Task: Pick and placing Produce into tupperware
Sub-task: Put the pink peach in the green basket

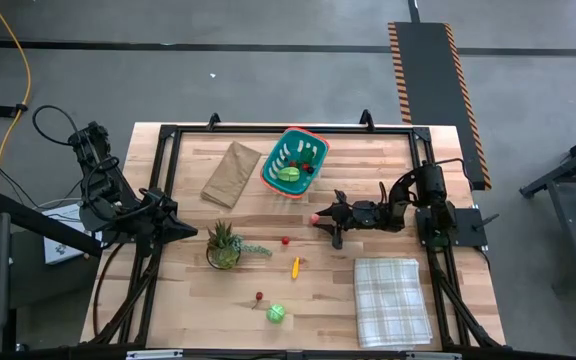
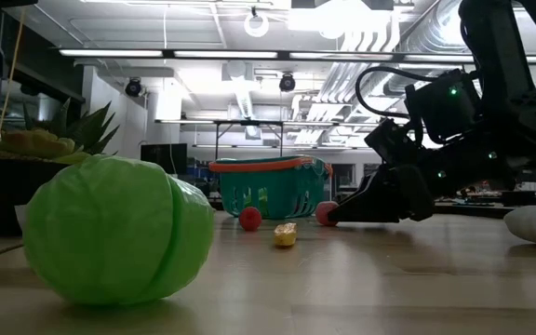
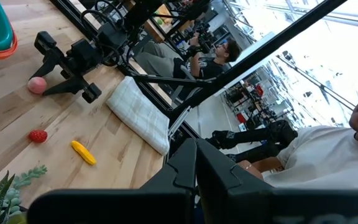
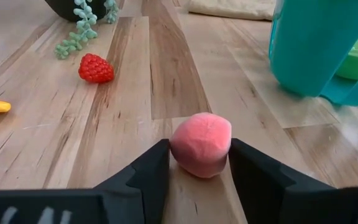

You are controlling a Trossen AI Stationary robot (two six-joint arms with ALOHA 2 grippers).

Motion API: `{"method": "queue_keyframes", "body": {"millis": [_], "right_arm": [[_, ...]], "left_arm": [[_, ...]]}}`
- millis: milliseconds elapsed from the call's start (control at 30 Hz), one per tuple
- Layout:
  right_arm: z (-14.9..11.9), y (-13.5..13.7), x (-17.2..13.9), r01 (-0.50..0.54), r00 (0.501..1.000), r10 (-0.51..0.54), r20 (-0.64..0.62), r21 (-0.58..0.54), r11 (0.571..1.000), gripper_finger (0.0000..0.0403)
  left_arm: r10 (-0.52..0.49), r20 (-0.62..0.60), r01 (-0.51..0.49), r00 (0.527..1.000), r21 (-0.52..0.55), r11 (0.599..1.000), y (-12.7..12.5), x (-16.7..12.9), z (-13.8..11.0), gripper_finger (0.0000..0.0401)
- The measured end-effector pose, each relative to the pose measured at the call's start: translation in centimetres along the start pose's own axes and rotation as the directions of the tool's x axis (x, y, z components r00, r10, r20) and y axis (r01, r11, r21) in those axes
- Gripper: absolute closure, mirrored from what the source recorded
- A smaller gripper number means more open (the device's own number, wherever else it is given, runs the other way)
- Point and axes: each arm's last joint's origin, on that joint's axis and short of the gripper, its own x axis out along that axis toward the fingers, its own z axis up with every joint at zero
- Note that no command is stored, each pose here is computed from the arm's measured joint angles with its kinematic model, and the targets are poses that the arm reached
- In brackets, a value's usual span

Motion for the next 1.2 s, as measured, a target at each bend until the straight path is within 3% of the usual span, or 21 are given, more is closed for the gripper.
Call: {"method": "queue_keyframes", "body": {"millis": [233, 533, 1200], "right_arm": [[0.0, 0.0, 0.0, 0.0, 1.0, 0.0, 0.0, 0.0, 1.0, 0.0276], [0.1, 0.0, 0.0, -0.001, 1.0, 0.001, 0.008, 0.001, 1.0, 0.0279], [2.5, 0.2, 0.1, -0.073, 0.979, 0.046, 0.201, 0.128, 0.989, 0.0279]], "left_arm": [[0.0, 0.0, 0.0, 1.0, 0.0, 1.0, 0.0, 0.0, 0.0, 0.04], [0.0, 0.0, 0.0, 1.0, 0.0, 1.0, 0.0, 0.0, 0.0, 0.04], [0.0, 0.0, 0.0, 1.0, 0.0, 1.0, 0.0, 0.0, 0.0, 0.04]]}}
